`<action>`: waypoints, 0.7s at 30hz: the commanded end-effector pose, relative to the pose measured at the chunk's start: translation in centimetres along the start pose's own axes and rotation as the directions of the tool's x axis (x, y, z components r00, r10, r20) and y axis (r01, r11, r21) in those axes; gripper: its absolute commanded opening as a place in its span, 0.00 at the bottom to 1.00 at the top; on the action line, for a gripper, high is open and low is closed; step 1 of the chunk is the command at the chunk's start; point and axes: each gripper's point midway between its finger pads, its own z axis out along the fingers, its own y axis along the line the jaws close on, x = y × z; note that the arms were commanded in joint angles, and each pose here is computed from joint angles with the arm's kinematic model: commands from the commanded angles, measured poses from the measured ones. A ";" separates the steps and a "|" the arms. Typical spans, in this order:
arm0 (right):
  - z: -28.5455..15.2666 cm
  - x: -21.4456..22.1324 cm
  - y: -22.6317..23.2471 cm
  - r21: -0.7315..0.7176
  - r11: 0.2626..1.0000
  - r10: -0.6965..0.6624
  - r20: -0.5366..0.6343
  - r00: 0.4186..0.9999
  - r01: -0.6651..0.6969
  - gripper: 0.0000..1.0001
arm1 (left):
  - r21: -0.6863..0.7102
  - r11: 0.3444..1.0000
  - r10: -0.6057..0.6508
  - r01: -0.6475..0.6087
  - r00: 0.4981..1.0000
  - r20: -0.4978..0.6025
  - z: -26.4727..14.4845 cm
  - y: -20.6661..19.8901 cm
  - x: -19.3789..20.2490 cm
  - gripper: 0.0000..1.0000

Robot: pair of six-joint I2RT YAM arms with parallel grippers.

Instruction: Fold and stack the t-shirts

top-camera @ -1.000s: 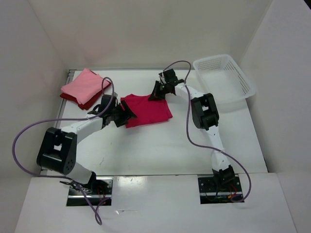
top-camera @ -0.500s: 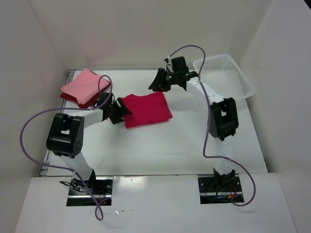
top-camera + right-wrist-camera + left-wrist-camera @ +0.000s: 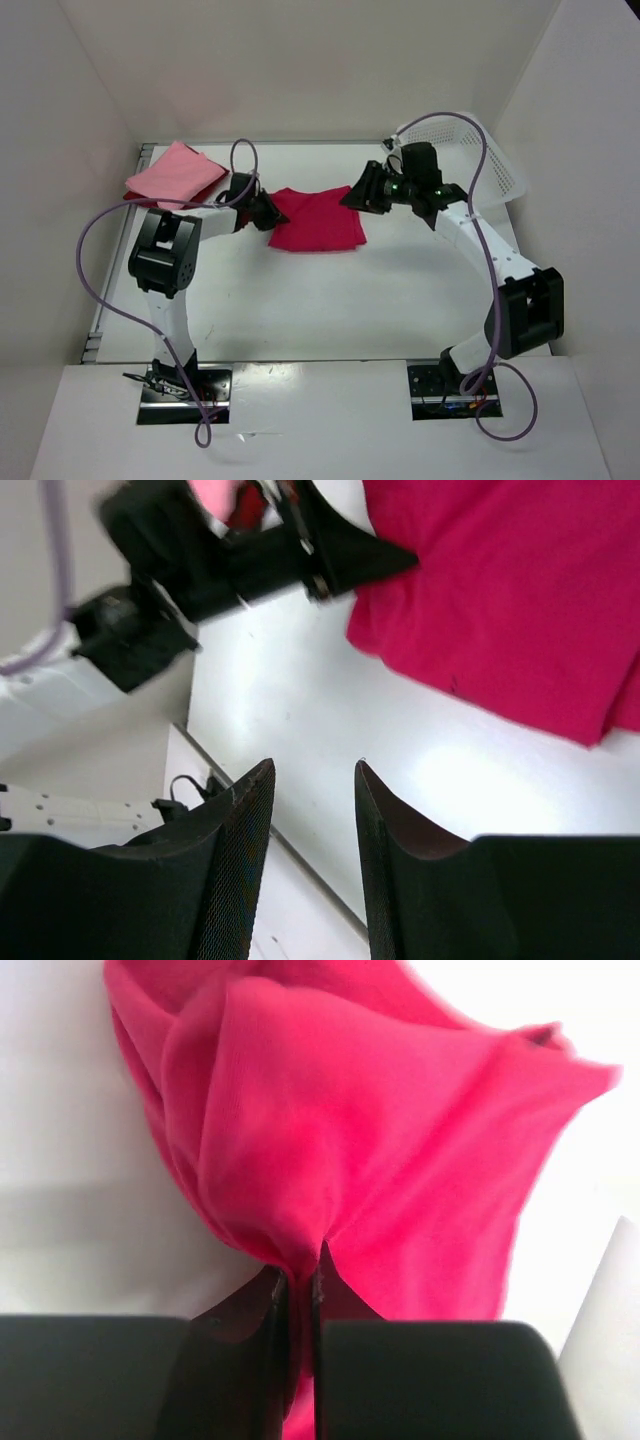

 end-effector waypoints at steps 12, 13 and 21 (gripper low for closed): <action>-4.0 3.7 -4.2 0.059 0.995 0.074 0.028 0.997 -0.076 0.44 | 0.250 0.948 0.078 -0.199 0.903 0.423 -15.1 -13.6 -21.0 0.06; -3.8 4.0 -4.4 0.056 0.995 0.083 0.012 0.997 -0.083 0.44 | 0.242 0.952 0.064 -0.187 0.895 0.441 -16.3 -12.6 -22.1 0.06; -2.9 4.3 -4.3 0.022 0.996 0.086 -0.033 0.996 -0.085 0.44 | 0.098 0.988 -0.157 0.122 0.782 0.603 -23.8 5.6 -26.1 0.25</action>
